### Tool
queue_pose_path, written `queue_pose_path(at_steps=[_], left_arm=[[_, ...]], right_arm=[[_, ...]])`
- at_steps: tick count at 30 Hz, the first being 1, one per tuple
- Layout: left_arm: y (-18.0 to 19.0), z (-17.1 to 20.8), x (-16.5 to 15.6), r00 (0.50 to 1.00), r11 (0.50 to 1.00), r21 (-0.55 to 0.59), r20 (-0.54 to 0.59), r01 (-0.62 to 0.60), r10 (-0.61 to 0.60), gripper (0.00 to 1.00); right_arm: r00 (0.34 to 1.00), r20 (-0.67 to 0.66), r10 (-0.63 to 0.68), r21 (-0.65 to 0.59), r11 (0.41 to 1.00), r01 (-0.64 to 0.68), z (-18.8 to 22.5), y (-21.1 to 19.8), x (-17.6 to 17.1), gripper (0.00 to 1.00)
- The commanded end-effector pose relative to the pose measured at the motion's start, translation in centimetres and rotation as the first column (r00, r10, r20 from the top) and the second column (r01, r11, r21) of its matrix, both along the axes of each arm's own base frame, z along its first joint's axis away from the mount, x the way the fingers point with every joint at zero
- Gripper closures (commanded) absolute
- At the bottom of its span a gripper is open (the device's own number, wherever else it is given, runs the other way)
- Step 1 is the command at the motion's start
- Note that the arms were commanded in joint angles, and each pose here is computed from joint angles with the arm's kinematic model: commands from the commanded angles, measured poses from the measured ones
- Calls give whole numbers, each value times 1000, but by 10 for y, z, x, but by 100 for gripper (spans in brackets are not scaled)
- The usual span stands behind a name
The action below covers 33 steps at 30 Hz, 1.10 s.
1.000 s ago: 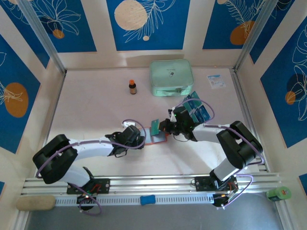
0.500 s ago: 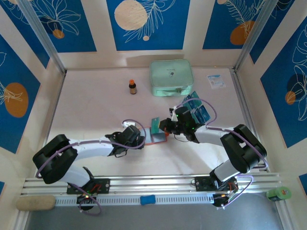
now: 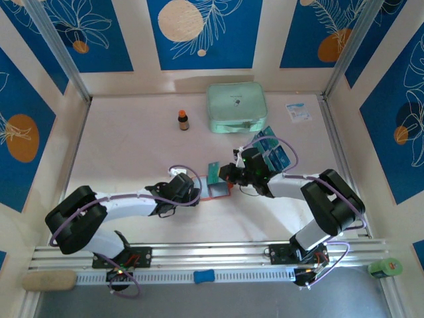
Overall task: Put the credit cards into the card holder
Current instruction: Insert the credit card into the card slot.
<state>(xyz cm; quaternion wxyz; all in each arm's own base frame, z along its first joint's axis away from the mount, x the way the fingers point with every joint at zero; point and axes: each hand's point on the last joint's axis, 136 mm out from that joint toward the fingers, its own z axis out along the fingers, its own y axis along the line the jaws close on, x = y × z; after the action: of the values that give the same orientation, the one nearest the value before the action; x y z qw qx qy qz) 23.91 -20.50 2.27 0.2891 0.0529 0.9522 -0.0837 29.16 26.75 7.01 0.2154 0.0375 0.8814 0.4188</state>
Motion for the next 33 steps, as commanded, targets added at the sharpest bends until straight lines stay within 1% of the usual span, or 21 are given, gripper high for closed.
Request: queue_pose_path(at_steps=[1, 33], left_arm=[[9, -9, -7, 999, 1000, 22, -33, -9, 10, 0], [9, -8, -7, 999, 1000, 18, -32, -11, 11, 0]], right_arm=[[1000, -20, 18, 8, 1000, -18, -7, 3, -7, 100], [996, -67, 65, 36, 997, -63, -26, 4, -23, 100]])
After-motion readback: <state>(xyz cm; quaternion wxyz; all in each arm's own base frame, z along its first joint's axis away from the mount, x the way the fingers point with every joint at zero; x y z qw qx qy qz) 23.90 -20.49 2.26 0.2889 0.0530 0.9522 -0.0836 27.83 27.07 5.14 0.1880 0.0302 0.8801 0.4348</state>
